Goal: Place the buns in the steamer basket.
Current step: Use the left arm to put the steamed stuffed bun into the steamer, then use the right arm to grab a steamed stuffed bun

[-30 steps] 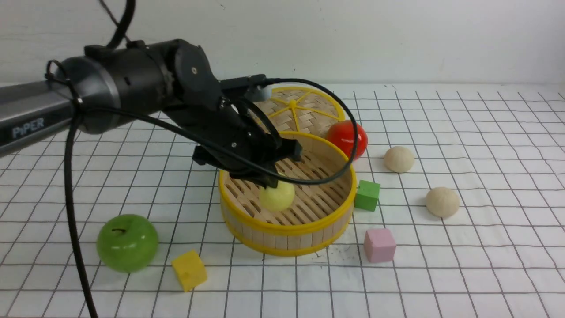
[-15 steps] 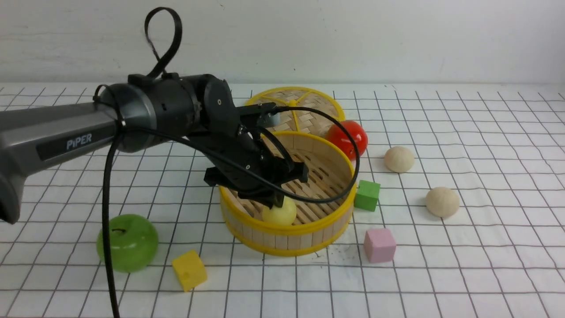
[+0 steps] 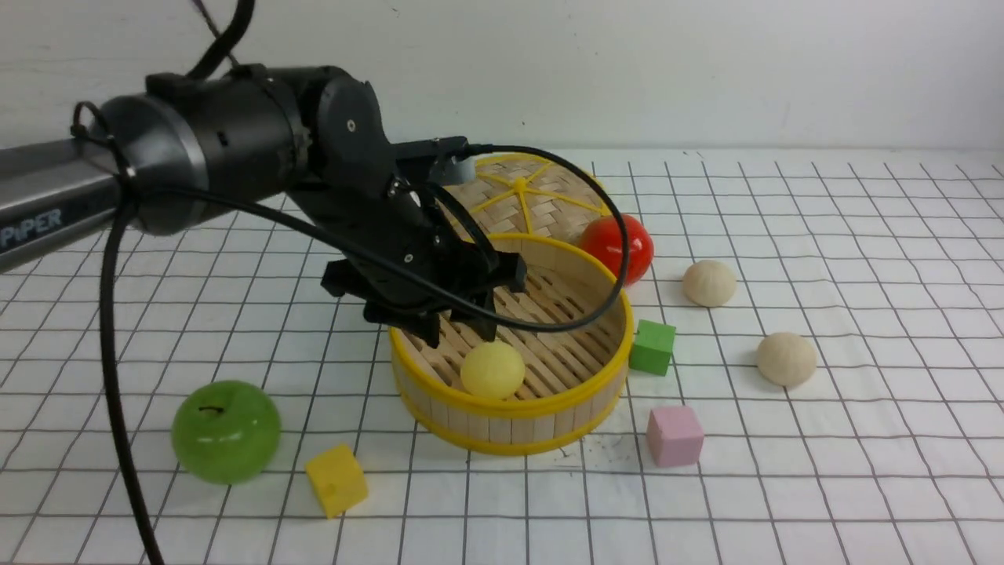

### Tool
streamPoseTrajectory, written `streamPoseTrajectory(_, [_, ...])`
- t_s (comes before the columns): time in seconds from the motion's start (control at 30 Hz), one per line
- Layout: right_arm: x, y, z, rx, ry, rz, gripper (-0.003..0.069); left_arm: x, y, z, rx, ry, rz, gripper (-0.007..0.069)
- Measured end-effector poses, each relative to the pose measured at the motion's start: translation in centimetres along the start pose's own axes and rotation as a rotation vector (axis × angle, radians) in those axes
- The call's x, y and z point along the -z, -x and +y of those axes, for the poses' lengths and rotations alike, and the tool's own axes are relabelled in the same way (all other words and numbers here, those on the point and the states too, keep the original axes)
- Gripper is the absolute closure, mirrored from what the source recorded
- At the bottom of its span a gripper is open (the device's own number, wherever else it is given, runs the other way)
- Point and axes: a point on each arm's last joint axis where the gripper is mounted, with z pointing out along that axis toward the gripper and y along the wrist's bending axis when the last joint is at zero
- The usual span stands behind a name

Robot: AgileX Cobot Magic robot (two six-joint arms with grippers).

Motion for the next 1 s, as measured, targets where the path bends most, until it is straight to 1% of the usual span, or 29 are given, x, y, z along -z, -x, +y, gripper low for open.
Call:
streamPoseTrajectory(0.03, [0.0, 0.0, 0.0, 0.000, 0.000, 0.000, 0.0420, 0.2, 0.1, 0.0, 0.000, 0.003, -0.002, 0.0183])
streamPoseTrajectory(0.07, [0.0, 0.0, 0.0, 0.000, 0.000, 0.000, 0.0420, 1.5, -0.1, 0.2, 0.000, 0.039, 0.003, 0.0172])
streamPoseTrajectory(0.17, [0.0, 0.0, 0.0, 0.000, 0.000, 0.000, 0.0420, 4.0, -0.5, 0.5, 0.006, 0.098, -0.011, 0.0165])
streamPoseTrajectory(0.27, [0.0, 0.0, 0.0, 0.000, 0.000, 0.000, 0.0420, 6.2, -0.9, 0.7, 0.013, 0.133, -0.040, 0.0165])
streamPoseTrajectory(0.3, [0.0, 0.0, 0.0, 0.000, 0.000, 0.000, 0.0420, 8.2, -1.6, 0.9, 0.017, 0.154, -0.066, 0.0165])
streamPoseTrajectory(0.33, [0.0, 0.0, 0.0, 0.000, 0.000, 0.000, 0.0420, 8.4, -1.8, 1.0, 0.017, 0.158, -0.065, 0.0165])
streamPoseTrajectory(0.4, [0.0, 0.0, 0.0, 0.000, 0.000, 0.000, 0.0420, 10.8, -3.2, 1.2, 0.018, 0.164, -0.092, 0.0165])
streamPoseTrajectory(0.53, [0.0, 0.0, 0.0, 0.000, 0.000, 0.000, 0.0420, 14.1, -7.0, 1.9, 0.030, 0.153, -0.113, 0.0165])
streamPoseTrajectory(0.57, [0.0, 0.0, 0.0, 0.000, 0.000, 0.000, 0.0420, 14.6, -8.2, 2.3, 0.039, 0.155, -0.119, 0.0165])
streamPoseTrajectory(0.6, [0.0, 0.0, 0.0, 0.000, 0.000, 0.000, 0.0420, 14.8, -8.5, 2.3, 0.040, 0.155, -0.120, 0.0165])
streamPoseTrajectory(0.63, [0.0, 0.0, 0.0, 0.000, 0.000, 0.000, 0.0420, 15.7, -10.5, 2.8, 0.051, 0.152, -0.128, 0.0173])
streamPoseTrajectory(0.7, [0.0, 0.0, 0.0, 0.000, 0.000, 0.000, 0.0420, 17.0, -13.3, 3.6, 0.062, 0.145, -0.145, 0.0195])
streamPoseTrajectory(0.77, [0.0, 0.0, 0.0, -0.001, 0.000, 0.000, 0.0420, 17.3, -16.0, 4.4, 0.081, 0.145, -0.144, 0.0234])
streamPoseTrajectory(0.8, [0.0, 0.0, 0.0, -0.001, 0.000, 0.000, 0.0420, 17.3, -16.2, 4.5, 0.083, 0.144, -0.145, 0.0239])
streamPoseTrajectory(0.83, [0.0, 0.0, 0.0, -0.001, 0.000, 0.000, 0.0420, 17.6, -17.5, 4.8, 0.095, 0.142, -0.151, 0.0259])
streamPoseTrajectory(0.9, [0.0, 0.0, 0.0, -0.001, 0.000, 0.000, 0.0420, 18.1, -20.6, 5.7, 0.131, 0.125, -0.188, 0.0337])
streamPoseTrajectory(0.93, [0.0, 0.0, 0.0, -0.001, 0.000, 0.000, 0.0420, 18.0, -20.7, 5.8, 0.135, 0.124, -0.191, 0.0344])
streamPoseTrajectory(0.97, [0.0, 0.0, 0.0, -0.001, 0.000, 0.000, 0.0420, 18.2, -22.5, 6.3, 0.163, 0.108, -0.222, 0.0405])
streamPoseTrajectory(1.0, [0.0, 0.0, 0.0, -0.001, 0.000, 0.000, 0.0420, 18.4, -23.2, 6.5, 0.177, 0.099, -0.241, 0.0438])
